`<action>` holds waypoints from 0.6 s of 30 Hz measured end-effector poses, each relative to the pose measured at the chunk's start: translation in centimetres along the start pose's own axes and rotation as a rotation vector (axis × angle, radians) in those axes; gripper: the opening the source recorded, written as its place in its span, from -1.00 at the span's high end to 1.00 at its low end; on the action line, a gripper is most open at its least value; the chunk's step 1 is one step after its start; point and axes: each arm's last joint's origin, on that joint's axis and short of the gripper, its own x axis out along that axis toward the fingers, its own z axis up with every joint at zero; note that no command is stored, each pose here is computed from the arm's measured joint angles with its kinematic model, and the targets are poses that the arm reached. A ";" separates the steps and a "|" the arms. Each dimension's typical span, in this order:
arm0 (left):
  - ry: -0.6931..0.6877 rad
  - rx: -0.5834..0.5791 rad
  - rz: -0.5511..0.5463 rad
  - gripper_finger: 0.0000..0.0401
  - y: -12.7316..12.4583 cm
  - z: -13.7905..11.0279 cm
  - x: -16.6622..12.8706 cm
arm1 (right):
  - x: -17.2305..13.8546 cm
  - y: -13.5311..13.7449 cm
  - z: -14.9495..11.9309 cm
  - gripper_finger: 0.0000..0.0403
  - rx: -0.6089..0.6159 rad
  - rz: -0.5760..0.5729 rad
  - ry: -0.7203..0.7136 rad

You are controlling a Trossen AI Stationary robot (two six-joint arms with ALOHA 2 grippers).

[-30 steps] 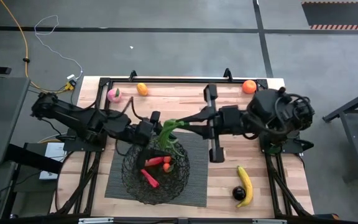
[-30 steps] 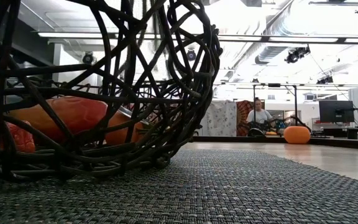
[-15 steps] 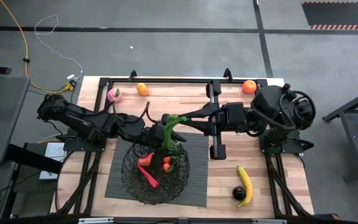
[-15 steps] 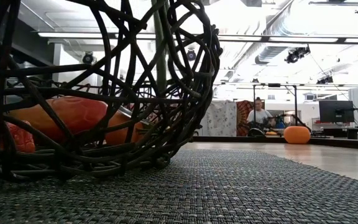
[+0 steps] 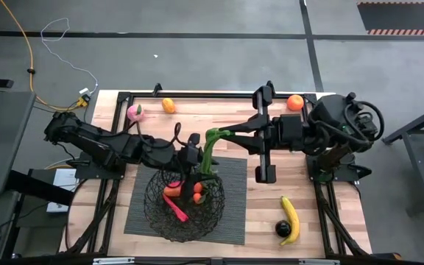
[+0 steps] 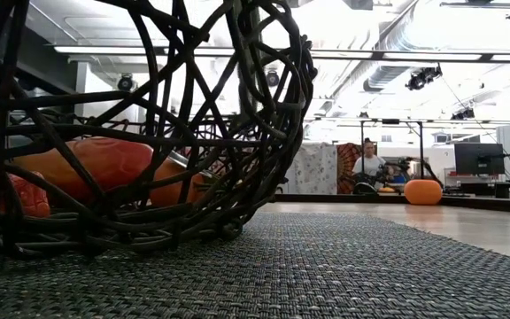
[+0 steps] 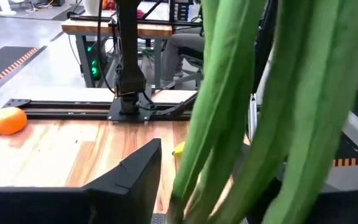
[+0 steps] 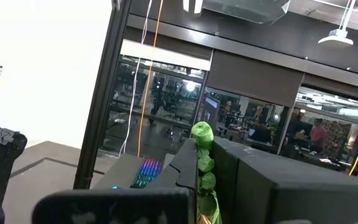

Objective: Build produce basket
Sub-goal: Put the green string beans into the black wire basket

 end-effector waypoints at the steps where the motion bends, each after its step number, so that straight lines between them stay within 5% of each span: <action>1: -0.004 -0.001 0.001 0.16 0.0 0.0 0.1 | 0.0 0.0 0.0 0.99 -0.001 0.001 0.002; 9: 0.049 0.006 0.061 0.41 0.7 -0.9 1.2 | 0.0 -0.1 -0.1 0.99 -0.001 -0.001 0.006; 18: 0.146 0.086 0.149 0.94 1.1 -1.6 0.4 | 0.1 0.0 -0.1 0.99 0.017 0.002 0.009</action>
